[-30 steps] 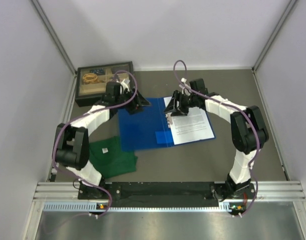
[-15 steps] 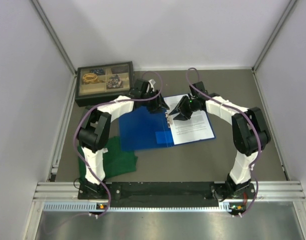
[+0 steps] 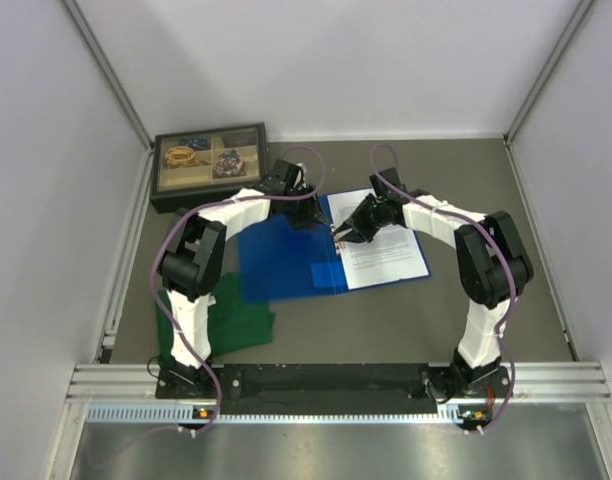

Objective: Put the files into the folder

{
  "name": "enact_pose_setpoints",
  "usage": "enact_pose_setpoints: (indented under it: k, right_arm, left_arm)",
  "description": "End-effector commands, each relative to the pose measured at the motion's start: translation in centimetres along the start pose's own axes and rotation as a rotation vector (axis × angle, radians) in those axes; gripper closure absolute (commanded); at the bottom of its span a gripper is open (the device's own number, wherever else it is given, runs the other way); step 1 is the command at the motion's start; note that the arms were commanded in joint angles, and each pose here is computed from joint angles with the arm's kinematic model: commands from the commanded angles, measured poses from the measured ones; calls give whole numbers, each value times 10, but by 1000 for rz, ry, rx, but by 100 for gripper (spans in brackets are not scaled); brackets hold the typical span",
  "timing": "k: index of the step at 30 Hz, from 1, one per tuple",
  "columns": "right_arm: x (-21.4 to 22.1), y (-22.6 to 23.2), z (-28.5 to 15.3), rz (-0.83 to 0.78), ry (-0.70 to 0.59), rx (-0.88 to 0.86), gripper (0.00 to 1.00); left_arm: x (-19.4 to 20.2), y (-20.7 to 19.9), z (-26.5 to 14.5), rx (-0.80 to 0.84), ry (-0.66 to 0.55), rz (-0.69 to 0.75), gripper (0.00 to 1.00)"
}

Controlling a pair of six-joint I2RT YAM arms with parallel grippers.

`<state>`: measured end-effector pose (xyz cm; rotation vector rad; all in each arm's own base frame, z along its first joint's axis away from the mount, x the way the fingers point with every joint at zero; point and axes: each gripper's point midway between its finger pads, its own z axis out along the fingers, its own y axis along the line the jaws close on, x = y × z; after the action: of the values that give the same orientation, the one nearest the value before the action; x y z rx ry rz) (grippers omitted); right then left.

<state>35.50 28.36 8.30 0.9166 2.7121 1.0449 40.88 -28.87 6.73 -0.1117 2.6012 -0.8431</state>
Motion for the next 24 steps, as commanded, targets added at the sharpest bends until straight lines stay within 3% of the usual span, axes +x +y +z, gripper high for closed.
enact_pose_setpoints:
  k: [1,9,17,24]
  right_arm:
    - [2,17,8,4,-17,-34,73]
    - [1,17,11,15,-18,-41,74]
    - [3,12,12,26,-11,-30,97]
    - [5,-3,14,11,-12,12,100]
  left_arm:
    - [-13,-3,-4,-9,-29,44,49]
    - [-11,0,-11,-22,-37,58,49]
    - [-3,-4,-5,8,-2,52,54]
    - [12,3,10,-21,49,66,58]
